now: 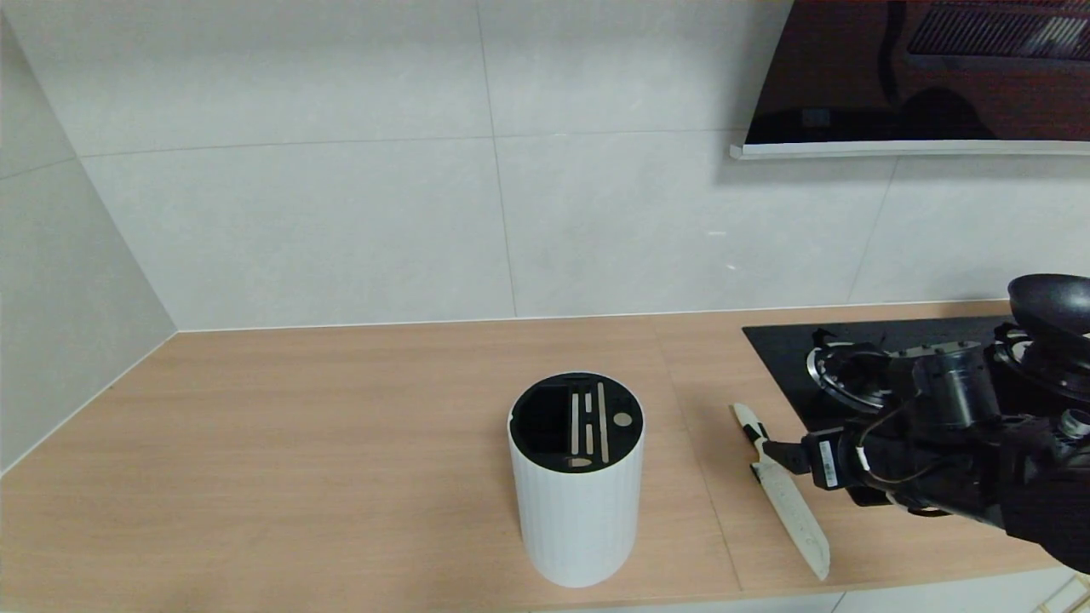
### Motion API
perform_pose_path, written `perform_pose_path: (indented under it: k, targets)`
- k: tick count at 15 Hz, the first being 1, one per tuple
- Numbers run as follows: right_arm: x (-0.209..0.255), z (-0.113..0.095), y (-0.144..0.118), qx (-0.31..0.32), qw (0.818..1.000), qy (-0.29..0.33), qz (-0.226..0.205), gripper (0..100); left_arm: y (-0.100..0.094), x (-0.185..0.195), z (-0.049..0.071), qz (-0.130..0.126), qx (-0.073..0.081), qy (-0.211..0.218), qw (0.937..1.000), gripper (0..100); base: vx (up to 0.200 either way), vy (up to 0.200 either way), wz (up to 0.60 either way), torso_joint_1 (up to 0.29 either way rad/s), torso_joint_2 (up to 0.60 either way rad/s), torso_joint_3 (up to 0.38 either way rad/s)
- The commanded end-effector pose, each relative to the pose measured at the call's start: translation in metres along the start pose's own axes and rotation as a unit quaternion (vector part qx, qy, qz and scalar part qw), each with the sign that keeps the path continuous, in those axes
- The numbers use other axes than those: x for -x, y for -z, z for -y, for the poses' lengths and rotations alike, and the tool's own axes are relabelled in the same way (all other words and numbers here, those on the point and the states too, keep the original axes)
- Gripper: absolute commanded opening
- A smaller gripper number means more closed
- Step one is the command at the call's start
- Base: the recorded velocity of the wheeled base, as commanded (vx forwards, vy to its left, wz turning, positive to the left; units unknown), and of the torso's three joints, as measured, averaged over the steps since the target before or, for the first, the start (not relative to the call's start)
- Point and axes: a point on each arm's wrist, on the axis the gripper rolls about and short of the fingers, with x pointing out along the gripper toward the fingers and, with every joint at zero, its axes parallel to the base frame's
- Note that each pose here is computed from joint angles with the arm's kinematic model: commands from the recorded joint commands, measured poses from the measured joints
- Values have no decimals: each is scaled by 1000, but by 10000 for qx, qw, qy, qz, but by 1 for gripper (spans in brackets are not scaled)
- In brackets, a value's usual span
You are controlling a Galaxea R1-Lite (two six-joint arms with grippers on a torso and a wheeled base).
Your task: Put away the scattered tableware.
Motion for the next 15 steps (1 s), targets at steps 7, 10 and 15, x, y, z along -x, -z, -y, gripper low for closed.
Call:
perform_pose_path:
  k: [7,10,15]
  targets:
    - [-73,1,48,-38,9992,246,-301,100,0,0,0,-8,1,-1,10000,100,0,0,0,0,0,0]
    - [-96,9,60,-116,9980,617,-75,100,0,0,0,-8,1,-1,10000,100,0,0,0,0,0,0]
    - [-111,11,70,-248,9976,652,6,100,0,0,0,-8,1,-1,10000,100,0,0,0,0,0,0]
